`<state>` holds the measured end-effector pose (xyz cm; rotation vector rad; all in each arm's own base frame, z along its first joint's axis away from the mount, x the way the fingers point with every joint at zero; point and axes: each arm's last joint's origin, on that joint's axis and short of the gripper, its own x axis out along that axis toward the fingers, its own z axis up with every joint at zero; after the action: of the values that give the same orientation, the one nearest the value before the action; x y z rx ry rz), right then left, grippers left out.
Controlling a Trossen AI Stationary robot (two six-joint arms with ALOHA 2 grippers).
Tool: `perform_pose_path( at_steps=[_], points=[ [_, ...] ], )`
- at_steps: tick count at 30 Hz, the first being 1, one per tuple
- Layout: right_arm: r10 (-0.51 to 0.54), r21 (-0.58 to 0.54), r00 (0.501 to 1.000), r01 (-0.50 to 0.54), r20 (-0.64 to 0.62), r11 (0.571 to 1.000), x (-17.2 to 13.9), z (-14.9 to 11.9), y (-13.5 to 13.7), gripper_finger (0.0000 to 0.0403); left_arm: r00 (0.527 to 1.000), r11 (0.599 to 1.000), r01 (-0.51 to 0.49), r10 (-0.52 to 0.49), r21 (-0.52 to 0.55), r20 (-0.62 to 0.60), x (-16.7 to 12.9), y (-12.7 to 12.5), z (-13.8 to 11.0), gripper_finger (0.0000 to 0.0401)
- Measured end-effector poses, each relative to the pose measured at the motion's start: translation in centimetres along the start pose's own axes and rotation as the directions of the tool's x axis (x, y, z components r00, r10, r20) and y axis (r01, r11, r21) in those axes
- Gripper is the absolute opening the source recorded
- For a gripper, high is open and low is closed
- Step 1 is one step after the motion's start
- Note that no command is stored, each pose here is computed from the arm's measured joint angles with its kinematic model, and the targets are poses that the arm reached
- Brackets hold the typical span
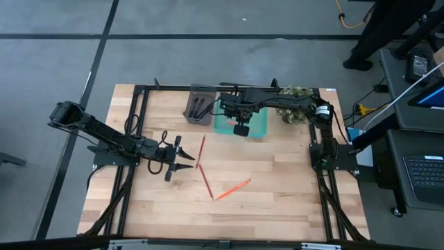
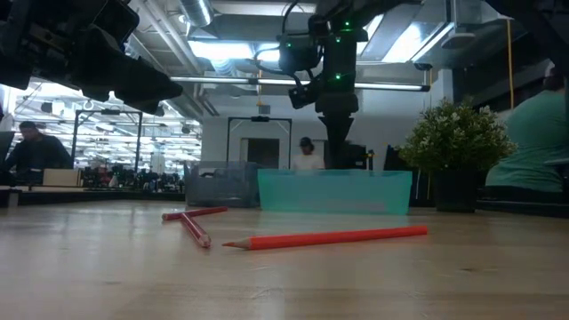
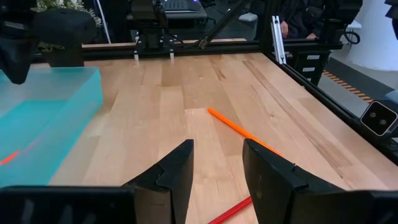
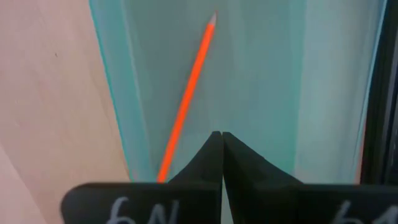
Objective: Sort pens & pencils
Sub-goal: Put the red pencil into the green bin
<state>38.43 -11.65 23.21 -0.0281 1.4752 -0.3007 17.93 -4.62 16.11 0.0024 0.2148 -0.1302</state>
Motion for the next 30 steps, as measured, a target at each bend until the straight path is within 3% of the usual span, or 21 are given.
perform_pose_path(
  at_steps=[6, 11, 16, 21, 24, 27, 30],
  points=[
    [0.01, -0.002, 1.0, -0.01, 0.003, 1.0, 0.0, 0.0, 0.2, 0.001, 1.0, 1.0, -0.001, 0.001, 0.0, 0.0, 0.0, 0.0, 0.0, 0.0132],
    [0.096, -0.015, 0.995, -0.096, 0.026, 0.995, -0.2, 0.2, 1.0, 0.0011, 1.0, 1.0, -0.001, 0.001, 0.0, 0.0, 0.0, 0.0, 0.0, 0.0132],
    [0.185, -0.045, 0.981, -0.182, 0.065, 0.982, -0.5, 0.7, 2.5, 0.0011, 1.0, 1.0, 0.0, 0.0, -0.003, 0.0, 0.0, 0.0, 0.0, 0.0132],
    [0.204, -0.107, 0.976, -0.196, 0.069, 0.975, -1.0, 0.8, 5.1, 0.0011, 1.0, 1.0, -0.008, 0.008, -0.013, -0.007, 0.0, 0.1, -0.1, 0.0132],
    [0.21, -0.128, 0.975, -0.201, 0.069, 0.971, -1.4, 0.7, 6.9, 0.0012, 0.995, 0.988, -0.097, 0.092, -0.122, -0.04, 0.0, 0.8, -0.4, 0.0132],
    [0.187, -0.16, 0.98, -0.174, 0.071, 0.972, -1.7, 0.6, 8.3, 0.0012, 0.976, 0.946, -0.215, 0.2, -0.241, -0.085, 0.0, 1.6, -0.8, 0.0132],
    [0.161, -0.183, 0.984, -0.145, 0.073, 0.972, -1.9, 0.5, 9.4, 0.0012, 0.962, 0.915, -0.27, 0.249, -0.301, -0.109, 0.0, 2.2, -1.1, 0.0132]
  ],
)
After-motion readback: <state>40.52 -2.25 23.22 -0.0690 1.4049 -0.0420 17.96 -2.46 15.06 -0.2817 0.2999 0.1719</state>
